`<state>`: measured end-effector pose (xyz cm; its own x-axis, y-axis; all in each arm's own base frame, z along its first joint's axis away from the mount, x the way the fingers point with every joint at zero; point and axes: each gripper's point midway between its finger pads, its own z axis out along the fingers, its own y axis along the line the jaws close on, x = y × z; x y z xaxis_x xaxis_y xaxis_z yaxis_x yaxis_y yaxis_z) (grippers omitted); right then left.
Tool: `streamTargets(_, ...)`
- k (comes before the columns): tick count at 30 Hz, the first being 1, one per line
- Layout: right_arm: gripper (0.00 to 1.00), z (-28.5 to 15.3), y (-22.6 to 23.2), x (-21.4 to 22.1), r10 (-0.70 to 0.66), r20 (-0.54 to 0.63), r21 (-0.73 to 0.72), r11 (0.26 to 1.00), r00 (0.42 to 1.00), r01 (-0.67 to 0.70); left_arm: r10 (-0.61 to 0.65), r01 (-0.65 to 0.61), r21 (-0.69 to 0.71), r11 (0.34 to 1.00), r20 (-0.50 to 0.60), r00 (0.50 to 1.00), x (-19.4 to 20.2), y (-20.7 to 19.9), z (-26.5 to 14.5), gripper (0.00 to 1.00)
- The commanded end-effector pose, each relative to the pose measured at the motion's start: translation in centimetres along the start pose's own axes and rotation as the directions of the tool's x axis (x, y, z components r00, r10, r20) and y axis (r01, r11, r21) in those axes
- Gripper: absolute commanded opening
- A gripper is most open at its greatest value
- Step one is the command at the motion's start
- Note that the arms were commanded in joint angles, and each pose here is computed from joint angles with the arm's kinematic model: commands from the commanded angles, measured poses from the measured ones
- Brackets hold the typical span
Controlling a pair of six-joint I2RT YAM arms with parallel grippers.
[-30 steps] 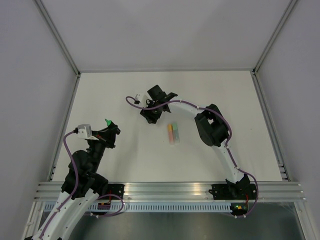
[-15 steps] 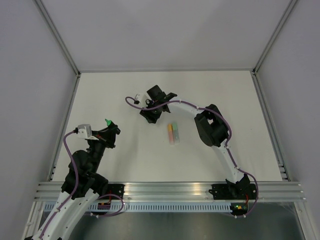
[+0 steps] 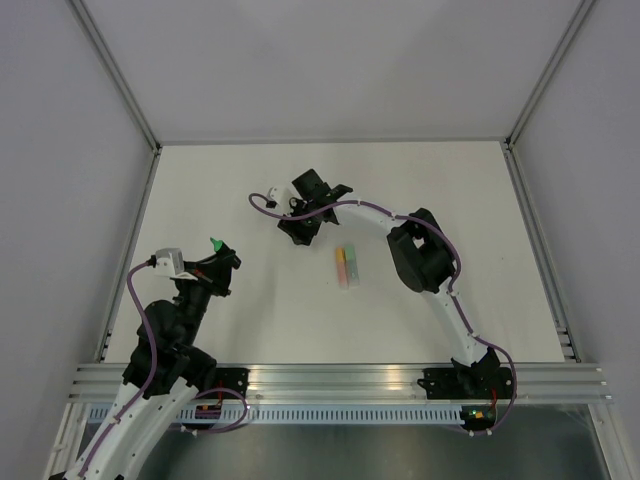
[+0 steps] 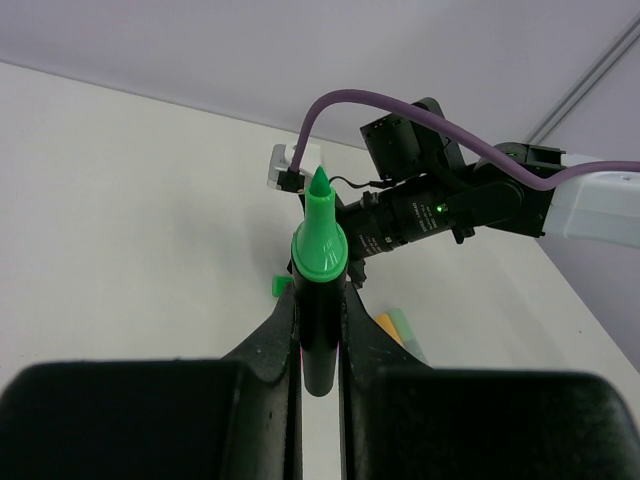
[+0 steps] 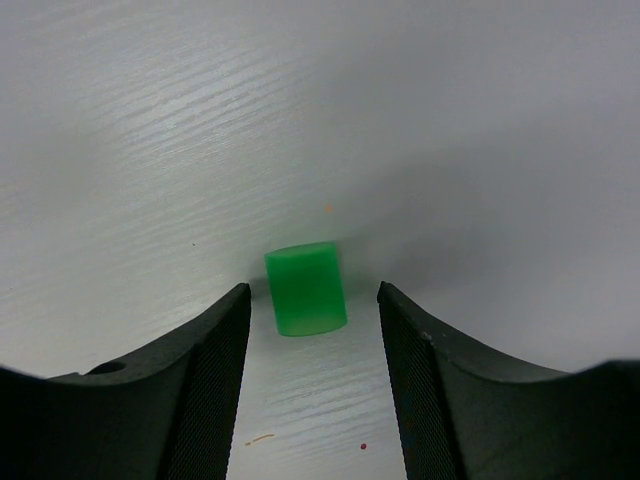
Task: Insert the pens into the pen caps
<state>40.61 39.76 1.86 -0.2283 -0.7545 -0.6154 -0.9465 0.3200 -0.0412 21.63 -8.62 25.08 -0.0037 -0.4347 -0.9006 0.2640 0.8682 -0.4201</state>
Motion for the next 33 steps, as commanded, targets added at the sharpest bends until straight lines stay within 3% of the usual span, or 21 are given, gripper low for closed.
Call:
streamTargets(1, 0.6, 1.4, 0.5, 0.3, -0.028, -0.001, -0.034, 0.999, 1.0, 0.028, -0.03, 0.03, 0.014, 0.999, 0.029, 0.999, -0.6, -0.4, 0.2, 0.02)
streamTargets(10, 0.46, 1.4, 1.0, 1.4, -0.02, -0.041, -0.044, 0.999, 0.999, 0.018, -0.028, 0.027, 0.013, 1.0, 0.026, 0.999, -0.5, -0.4, 0.2, 0.02)
streamTargets(18, 0.22, -1.6, 1.1, 0.6, 0.036, -0.016, 0.011, 0.999, 0.999, -0.036, -0.019, 0.019, 0.07, 0.997, 0.002, 1.0, -0.1, -1.5, 0.5, 0.02)
streamTargets(22, 0.07, -3.1, 0.1, 0.0, 0.107, 0.025, 0.111, 0.988, 0.994, -0.109, 0.003, 0.009, 0.154, 0.988, -0.078, 0.997, 1.5, -3.2, 1.3, 0.02)
streamTargets(23, 0.0, -3.4, -0.2, -0.1, 0.157, 0.04, 0.137, 0.977, 0.987, -0.161, 0.013, 0.007, 0.17, 0.985, -0.113, 0.993, 2.3, -3.5, 1.5, 0.02)
streamTargets(28, 0.0, -6.8, -0.7, -1.8, 0.32, 0.118, 0.205, 0.918, 0.94, -0.339, 0.061, 0.037, 0.332, 0.943, -0.281, 0.958, 6.4, -6.6, 3.1, 0.02)
streamTargets(33, 0.0, -13.9, -3.1, -3.1, 0.513, 0.321, 0.354, 0.714, 0.796, -0.604, 0.1, 0.094, 0.472, 0.877, -0.37, 0.924, 8.5, -9.3, 3.6, 0.02)
